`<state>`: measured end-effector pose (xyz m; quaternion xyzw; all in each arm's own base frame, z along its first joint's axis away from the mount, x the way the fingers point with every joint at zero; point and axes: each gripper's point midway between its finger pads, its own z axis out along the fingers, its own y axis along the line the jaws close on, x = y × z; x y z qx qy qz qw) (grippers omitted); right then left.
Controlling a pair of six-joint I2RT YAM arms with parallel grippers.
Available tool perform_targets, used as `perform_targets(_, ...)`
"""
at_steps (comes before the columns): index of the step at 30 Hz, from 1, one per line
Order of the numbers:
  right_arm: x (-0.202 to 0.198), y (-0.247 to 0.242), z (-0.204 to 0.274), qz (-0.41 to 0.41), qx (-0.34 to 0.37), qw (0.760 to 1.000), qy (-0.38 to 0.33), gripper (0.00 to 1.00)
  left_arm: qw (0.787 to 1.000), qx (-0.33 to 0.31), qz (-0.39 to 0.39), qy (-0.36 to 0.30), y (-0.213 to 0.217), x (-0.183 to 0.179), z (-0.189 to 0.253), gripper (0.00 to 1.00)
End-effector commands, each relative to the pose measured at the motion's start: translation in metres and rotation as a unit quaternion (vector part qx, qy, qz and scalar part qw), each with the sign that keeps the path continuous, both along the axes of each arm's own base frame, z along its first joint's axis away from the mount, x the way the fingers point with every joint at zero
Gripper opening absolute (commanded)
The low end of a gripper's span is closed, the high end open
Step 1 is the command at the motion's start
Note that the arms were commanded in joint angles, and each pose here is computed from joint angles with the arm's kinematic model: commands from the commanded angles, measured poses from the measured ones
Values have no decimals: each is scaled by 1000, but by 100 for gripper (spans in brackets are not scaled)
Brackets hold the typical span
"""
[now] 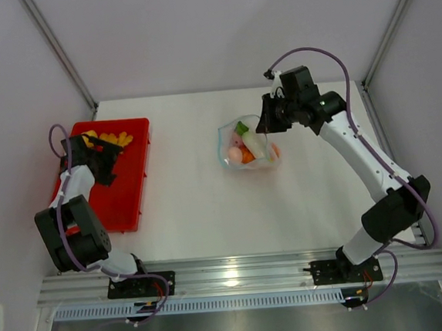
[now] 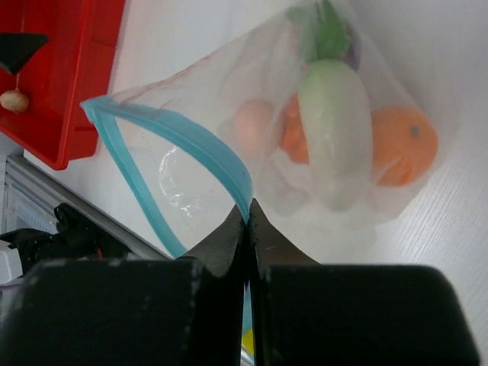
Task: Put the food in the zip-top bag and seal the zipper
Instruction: Adjust the fake food in the zipper food storage bag, then pick up the fake food from the bin.
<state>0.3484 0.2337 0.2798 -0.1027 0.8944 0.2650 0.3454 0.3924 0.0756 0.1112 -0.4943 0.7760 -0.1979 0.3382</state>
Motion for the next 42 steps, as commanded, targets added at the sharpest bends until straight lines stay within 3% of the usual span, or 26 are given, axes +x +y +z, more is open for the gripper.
perform_targets(1, 1, 0, -47, 7, -5, 993, 114, 0, 992, 54, 66, 98, 34, -25, 0, 100)
perform_targets(2, 8, 6, -55, 25, -16, 991, 130, 0, 977, 85, 109, 163, 50, -50, -4, 100)
perform_targets(8, 22, 7, -50, 17, -30, 991, 127, 0, 948, 171, 97, 249, 73, -71, 11, 99)
perform_targets(12, 27, 10, -51, 12, -10, 989, 144, 0, 910, 241, 113, 318, 94, -106, 21, 99)
perform_targets(20, 22, 19, -59, 25, 5, 986, 162, 0, 856, 318, 132, 385, 114, -163, 9, 100)
perform_targets(28, 15, 11, -60, 24, 5, 986, 167, 0, 812, 375, 83, 440, 138, -169, 7, 99)
perform_targets(33, 8, 9, -57, 27, 3, 986, 162, 0, 833, 404, 11, 377, 145, -132, -1, 96)
perform_targets(36, 1, 13, -54, 37, -8, 988, 151, 0, 842, 396, -21, 367, 146, -130, -16, 96)
perform_targets(42, -8, 19, -53, 51, -18, 988, 142, 0, 831, 385, -59, 397, 151, -141, -47, 95)
